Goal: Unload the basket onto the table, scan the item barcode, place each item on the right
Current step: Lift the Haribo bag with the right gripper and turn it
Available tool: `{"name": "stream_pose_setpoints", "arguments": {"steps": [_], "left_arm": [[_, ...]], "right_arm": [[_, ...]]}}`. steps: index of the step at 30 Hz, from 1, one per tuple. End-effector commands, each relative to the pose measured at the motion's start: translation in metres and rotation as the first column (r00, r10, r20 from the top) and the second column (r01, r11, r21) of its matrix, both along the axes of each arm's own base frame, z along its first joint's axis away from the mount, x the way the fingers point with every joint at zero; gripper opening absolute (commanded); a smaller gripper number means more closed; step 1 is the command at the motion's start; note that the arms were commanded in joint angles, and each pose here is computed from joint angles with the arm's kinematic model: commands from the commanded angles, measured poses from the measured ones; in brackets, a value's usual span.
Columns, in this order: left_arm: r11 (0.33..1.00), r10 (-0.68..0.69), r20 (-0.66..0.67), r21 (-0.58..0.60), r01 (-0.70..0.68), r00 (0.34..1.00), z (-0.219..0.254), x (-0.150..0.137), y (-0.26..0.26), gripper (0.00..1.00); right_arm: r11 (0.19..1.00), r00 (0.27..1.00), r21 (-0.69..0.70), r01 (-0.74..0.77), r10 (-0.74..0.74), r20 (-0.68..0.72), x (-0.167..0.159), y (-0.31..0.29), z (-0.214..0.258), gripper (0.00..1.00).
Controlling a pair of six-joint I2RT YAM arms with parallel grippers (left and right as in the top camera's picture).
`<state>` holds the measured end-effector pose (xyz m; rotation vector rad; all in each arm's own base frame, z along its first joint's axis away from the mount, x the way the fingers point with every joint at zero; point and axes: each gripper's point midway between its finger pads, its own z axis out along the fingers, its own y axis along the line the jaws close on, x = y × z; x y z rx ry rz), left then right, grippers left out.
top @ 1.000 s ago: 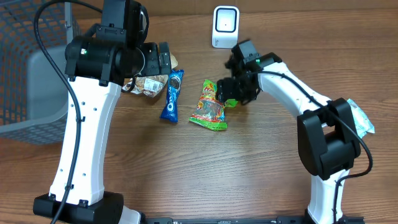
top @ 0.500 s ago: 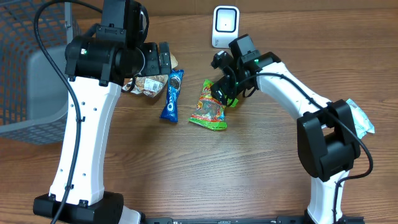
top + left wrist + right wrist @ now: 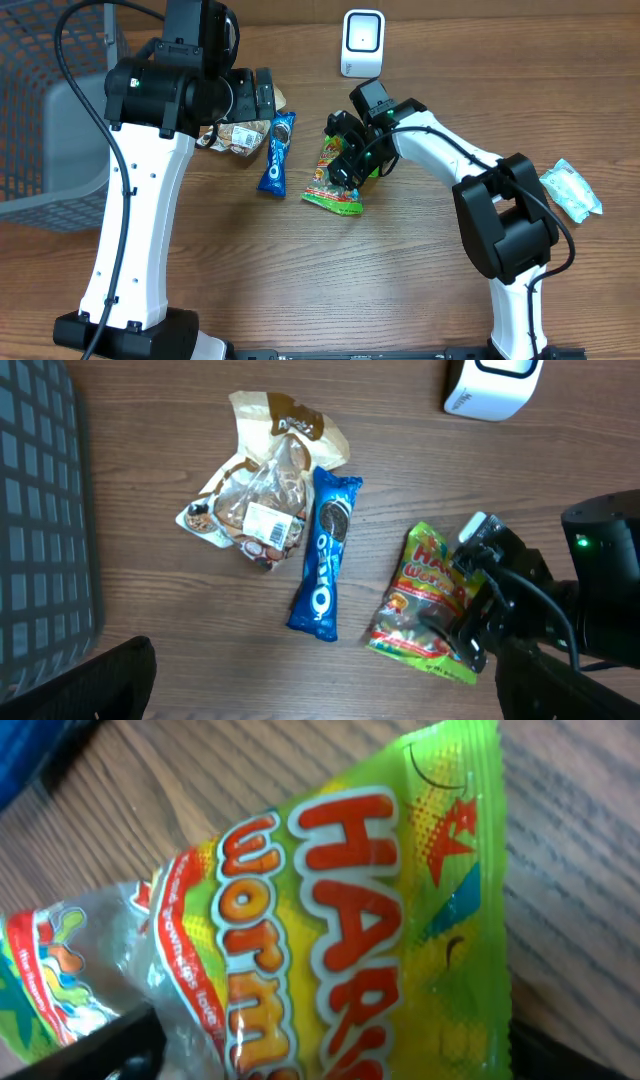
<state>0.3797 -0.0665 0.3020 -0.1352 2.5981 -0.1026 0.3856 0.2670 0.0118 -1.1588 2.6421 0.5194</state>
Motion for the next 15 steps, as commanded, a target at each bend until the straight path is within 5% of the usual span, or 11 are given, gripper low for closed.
{"name": "stream_pose_setpoints", "arguments": {"steps": [1, 4, 8, 15], "left_arm": [[1.0, 0.007, -0.005, -0.008, -0.007, 1.0, -0.002, 0.002, -0.001, 1.0], [1.0, 0.007, -0.005, -0.008, -0.007, 1.0, -0.002, 0.002, -0.001, 1.0], [1.0, 0.007, -0.005, -0.008, -0.007, 1.0, -0.002, 0.002, -0.001, 1.0], [1.0, 0.007, -0.005, -0.008, -0.007, 1.0, -0.002, 0.002, -0.001, 1.0]], "right_arm": [[0.999, 0.995, -0.041, 0.032, -0.036, -0.09, -0.012, -0.007, -0.033, 0.74], [0.996, 0.989, -0.029, 0.084, -0.087, -0.117, -0.013, -0.005, -0.03, 0.45], [0.993, 0.977, 0.003, 0.12, -0.117, -0.179, -0.02, 0.001, -0.023, 0.2], [0.976, 0.935, 0.18, 0.122, -0.052, -0.352, -0.039, 0.025, 0.028, 0.05]]}}
